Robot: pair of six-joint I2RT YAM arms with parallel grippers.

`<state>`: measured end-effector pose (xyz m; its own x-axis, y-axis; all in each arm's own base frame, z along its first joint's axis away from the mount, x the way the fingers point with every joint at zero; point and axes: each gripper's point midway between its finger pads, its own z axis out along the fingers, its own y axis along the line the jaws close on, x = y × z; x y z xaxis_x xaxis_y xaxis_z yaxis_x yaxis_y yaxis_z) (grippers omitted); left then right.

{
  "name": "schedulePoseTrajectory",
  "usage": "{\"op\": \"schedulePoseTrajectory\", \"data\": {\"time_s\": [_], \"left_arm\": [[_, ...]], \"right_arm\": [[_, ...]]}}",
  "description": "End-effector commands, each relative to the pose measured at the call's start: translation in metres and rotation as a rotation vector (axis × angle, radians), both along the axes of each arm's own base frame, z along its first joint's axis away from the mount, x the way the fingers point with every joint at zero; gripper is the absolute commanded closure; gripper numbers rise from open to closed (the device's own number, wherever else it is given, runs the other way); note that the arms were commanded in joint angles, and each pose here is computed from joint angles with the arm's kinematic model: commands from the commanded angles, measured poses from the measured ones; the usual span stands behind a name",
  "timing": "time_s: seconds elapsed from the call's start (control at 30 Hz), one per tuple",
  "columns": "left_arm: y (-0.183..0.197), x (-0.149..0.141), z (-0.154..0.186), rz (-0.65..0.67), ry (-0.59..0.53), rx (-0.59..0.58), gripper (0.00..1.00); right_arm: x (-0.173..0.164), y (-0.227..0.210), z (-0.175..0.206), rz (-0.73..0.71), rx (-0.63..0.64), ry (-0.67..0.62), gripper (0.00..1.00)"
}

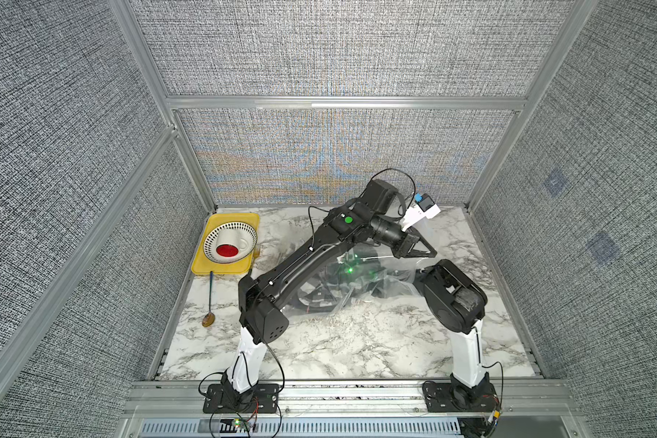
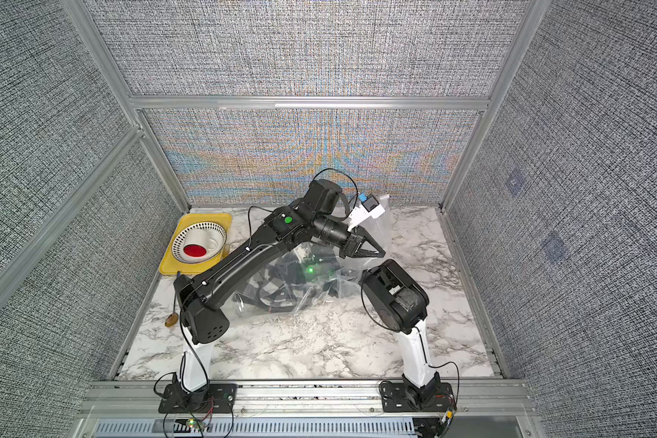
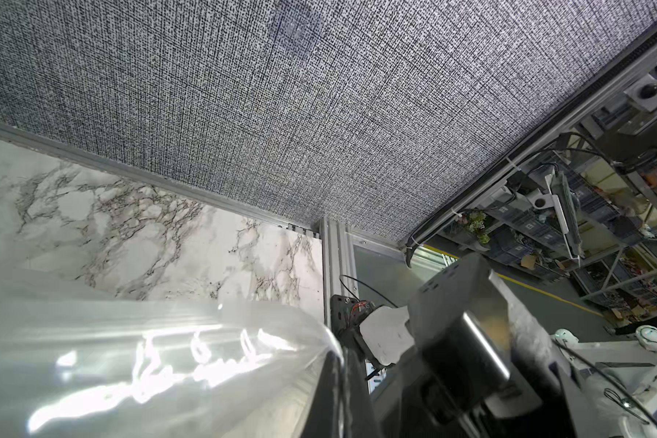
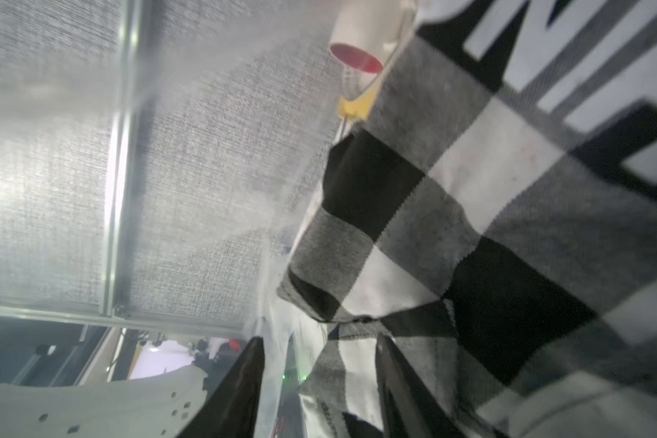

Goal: Place the folded shirt into the vacuum bag
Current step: Place the shirt in the vacuum bag.

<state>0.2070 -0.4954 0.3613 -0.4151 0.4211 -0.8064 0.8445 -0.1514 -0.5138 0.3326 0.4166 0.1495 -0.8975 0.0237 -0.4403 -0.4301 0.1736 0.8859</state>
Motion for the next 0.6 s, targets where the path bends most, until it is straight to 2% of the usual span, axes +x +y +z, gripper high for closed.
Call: {"op": "schedulePoseTrajectory", "data": {"time_s": [0.0, 0.07, 0.13, 0.2, 0.27, 0.37, 0.43, 0.47, 0.57], "left_arm": [[-0.003, -0.008, 0.0, -0.027, -0.021, -0.043, 1.0], [-0.005, -0.013, -0.009, -0.035, -0.015, -0.027, 1.0], [-0.001, -0.02, 0.003, -0.038, -0.037, -0.043, 1.0], [-0.002, -0.022, 0.005, -0.036, -0.053, -0.042, 1.0], [-0.003, -0.024, 0.006, -0.041, -0.062, -0.035, 1.0], [-0.002, -0.024, 0.009, -0.041, -0.075, -0.03, 1.0], [-0.002, -0.026, 0.01, -0.046, -0.076, -0.032, 1.0], [-0.002, -0.026, 0.011, -0.046, -0.078, -0.033, 1.0], [-0.002, -0.027, 0.008, -0.048, -0.077, -0.028, 1.0]], "right_arm": [[0.013, -0.008, 0.012, -0.057, 0.014, -0.075, 0.5], [0.019, -0.003, 0.013, -0.058, 0.025, -0.066, 0.51], [0.027, 0.006, 0.015, -0.052, 0.046, -0.061, 0.57], [0.031, 0.023, 0.016, -0.016, 0.1, -0.023, 0.75], [0.031, 0.04, 0.017, 0.027, 0.152, 0.01, 0.89], [0.03, 0.063, 0.006, 0.052, 0.161, 0.054, 0.91], [0.035, 0.075, -0.026, 0.013, 0.048, 0.105, 0.91], [0.038, 0.076, -0.053, -0.026, -0.053, 0.144, 0.91], [0.044, 0.069, -0.111, -0.105, -0.258, 0.227, 0.92]]}}
